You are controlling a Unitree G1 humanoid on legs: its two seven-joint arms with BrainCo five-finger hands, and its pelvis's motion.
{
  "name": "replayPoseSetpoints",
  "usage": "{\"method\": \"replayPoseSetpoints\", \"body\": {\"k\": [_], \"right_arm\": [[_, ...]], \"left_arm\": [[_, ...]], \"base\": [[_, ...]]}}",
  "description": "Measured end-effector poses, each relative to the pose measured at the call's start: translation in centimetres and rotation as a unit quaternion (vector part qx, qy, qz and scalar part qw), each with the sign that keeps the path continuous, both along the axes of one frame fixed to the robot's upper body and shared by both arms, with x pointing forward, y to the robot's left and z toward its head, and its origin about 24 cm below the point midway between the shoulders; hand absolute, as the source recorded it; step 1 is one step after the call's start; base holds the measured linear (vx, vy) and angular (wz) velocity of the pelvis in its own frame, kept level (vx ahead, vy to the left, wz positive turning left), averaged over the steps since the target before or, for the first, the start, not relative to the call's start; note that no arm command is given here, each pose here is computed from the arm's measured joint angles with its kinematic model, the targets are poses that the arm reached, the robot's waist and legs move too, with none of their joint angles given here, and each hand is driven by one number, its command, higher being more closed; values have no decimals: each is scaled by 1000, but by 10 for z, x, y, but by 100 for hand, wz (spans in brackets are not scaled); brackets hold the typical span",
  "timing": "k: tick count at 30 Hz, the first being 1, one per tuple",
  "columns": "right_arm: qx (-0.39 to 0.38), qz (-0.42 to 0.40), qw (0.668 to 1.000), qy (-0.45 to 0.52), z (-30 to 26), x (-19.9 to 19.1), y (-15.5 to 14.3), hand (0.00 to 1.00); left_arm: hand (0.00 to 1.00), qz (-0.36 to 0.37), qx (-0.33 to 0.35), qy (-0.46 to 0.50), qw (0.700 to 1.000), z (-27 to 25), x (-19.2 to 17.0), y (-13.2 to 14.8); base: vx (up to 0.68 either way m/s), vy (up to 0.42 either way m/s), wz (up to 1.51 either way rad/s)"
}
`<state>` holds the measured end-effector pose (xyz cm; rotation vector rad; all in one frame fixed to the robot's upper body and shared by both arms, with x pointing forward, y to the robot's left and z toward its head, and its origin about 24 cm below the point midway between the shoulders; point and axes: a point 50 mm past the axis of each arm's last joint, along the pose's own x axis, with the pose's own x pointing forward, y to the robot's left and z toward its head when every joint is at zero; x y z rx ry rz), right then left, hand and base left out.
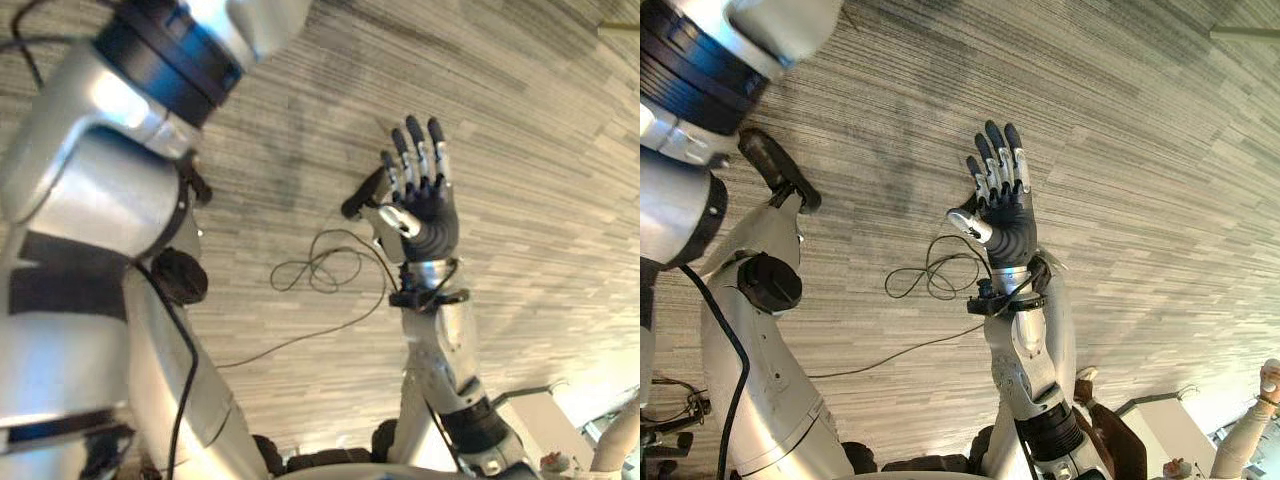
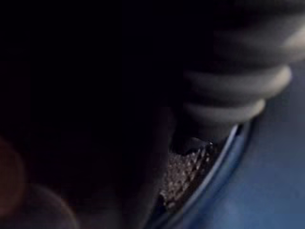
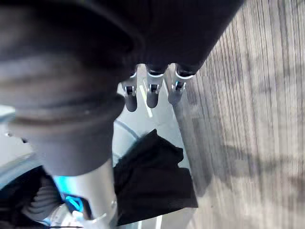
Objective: Pick up the laundry basket with both hands and put the clothes into the washing machine.
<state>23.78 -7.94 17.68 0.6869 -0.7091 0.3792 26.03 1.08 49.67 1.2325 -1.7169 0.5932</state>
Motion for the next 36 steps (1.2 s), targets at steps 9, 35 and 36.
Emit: {"method": "replayPoseSetpoints", "body": {"k": [9, 35, 36], "right_arm": [[104, 62, 992, 25, -13, -20, -9, 0], [-41, 0, 978, 205, -86, 8, -33, 0], [-41, -3, 978, 204, -85, 8, -34, 0]], "left_arm": [[100, -7, -76, -52, 996, 52, -38, 31], [0, -296, -143, 194, 924, 78, -39, 38], [0, -287, -138, 193, 928, 78, -39, 37]], "base": [[5, -9, -12], [1, -24, 14], [-18, -40, 39]]}}
